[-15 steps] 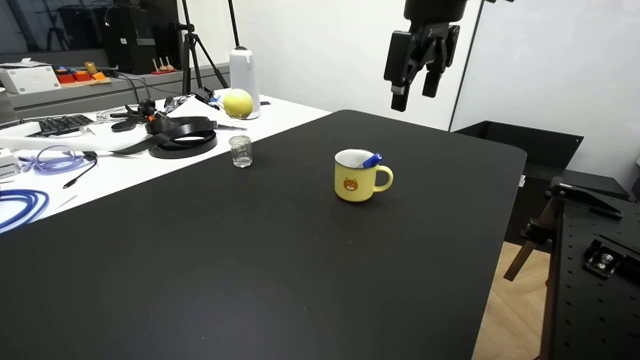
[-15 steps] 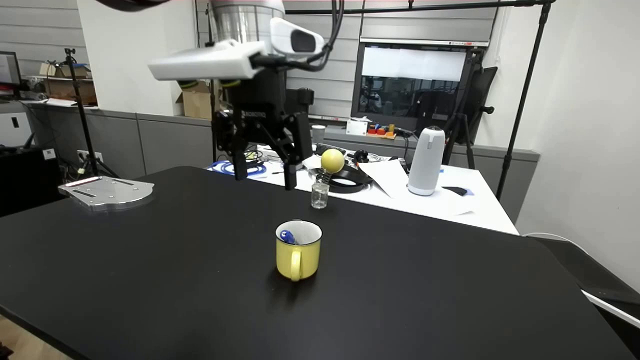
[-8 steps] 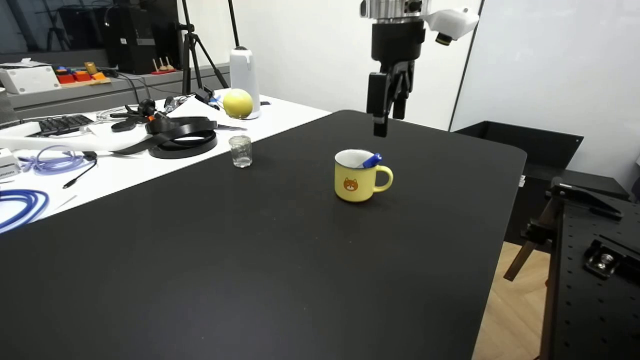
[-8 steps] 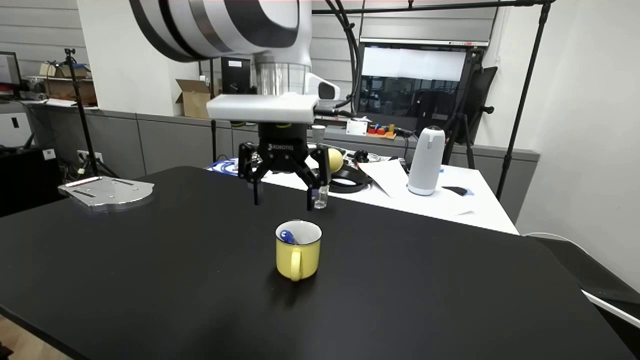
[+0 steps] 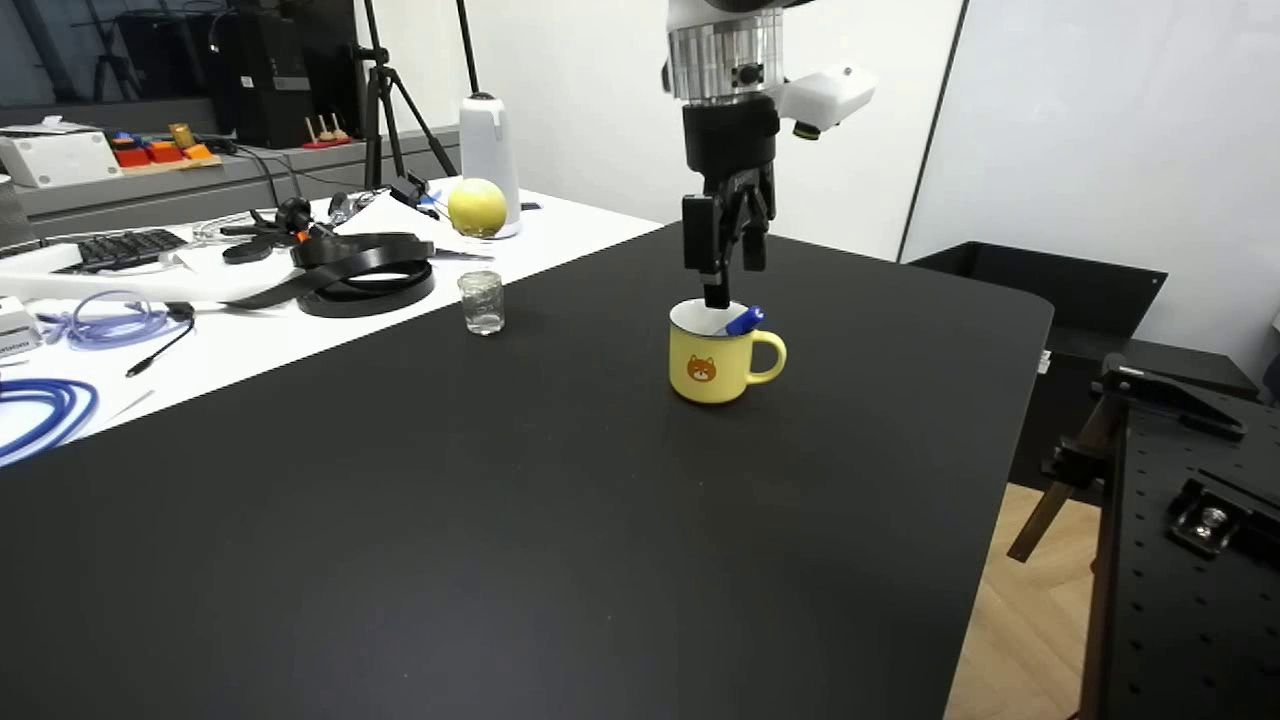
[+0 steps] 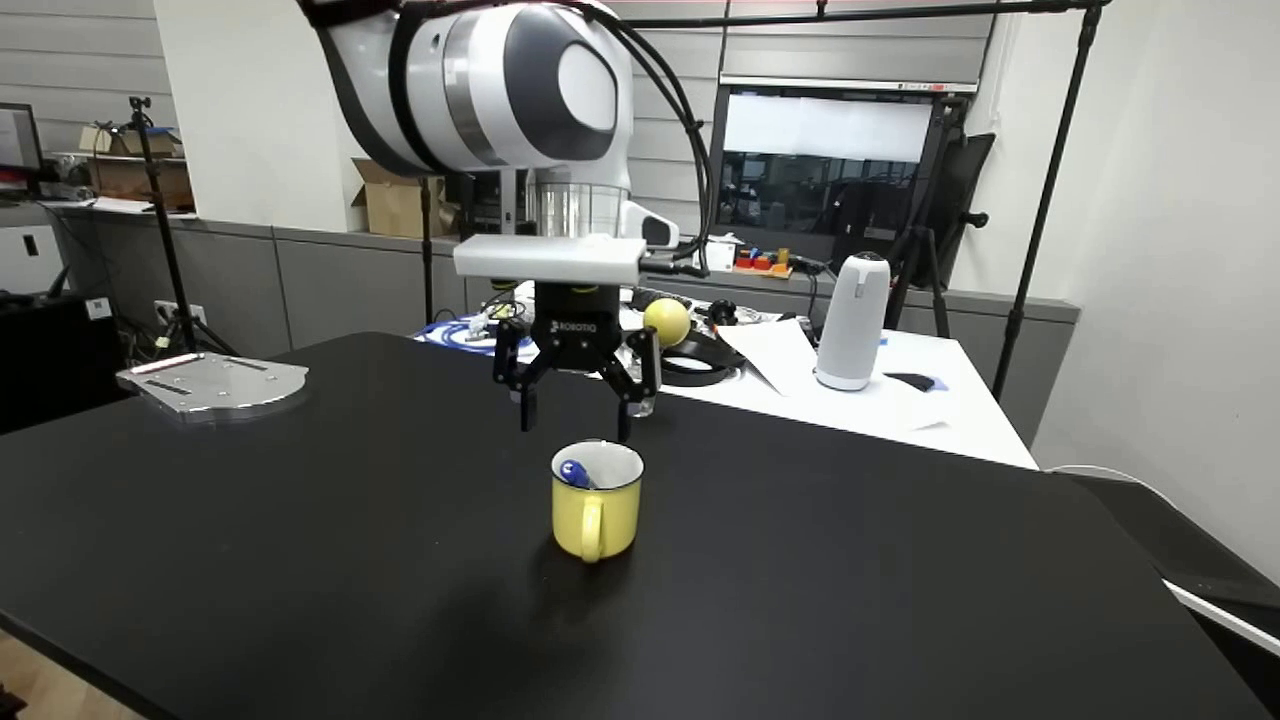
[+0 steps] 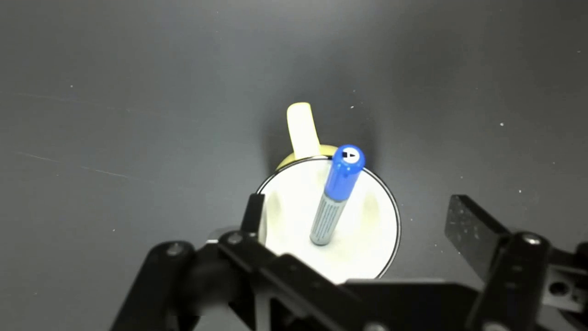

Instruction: Pick the marker from the cup and put it on the table

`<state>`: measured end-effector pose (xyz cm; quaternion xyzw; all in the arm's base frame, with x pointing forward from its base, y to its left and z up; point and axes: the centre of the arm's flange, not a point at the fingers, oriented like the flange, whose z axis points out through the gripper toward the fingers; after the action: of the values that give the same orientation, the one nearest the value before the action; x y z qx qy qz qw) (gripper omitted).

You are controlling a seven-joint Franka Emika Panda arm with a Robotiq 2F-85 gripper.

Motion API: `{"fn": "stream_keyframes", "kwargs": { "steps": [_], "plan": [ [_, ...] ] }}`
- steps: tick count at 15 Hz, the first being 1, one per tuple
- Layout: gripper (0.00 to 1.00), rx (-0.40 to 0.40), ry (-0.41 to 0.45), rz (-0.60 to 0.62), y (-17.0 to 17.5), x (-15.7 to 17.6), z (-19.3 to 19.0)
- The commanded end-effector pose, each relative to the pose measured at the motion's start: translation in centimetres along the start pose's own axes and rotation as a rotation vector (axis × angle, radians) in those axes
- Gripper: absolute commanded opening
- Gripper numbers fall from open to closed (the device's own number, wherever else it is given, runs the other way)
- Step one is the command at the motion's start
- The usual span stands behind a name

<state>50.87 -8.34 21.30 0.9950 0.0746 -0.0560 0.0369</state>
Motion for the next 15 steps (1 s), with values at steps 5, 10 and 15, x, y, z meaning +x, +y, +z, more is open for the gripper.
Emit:
{"fn": "stream_keyframes", "kwargs": {
  "steps": [5,10,15],
  "plan": [
    [1.00,0.005,-0.112,0.024,0.5,2.0,1.6],
    [0.69,0.020,-0.178,0.024,0.6,1.9,2.3],
    [0.33,0.029,-0.216,0.031,0.9,1.7,2.5]
  ]
}}
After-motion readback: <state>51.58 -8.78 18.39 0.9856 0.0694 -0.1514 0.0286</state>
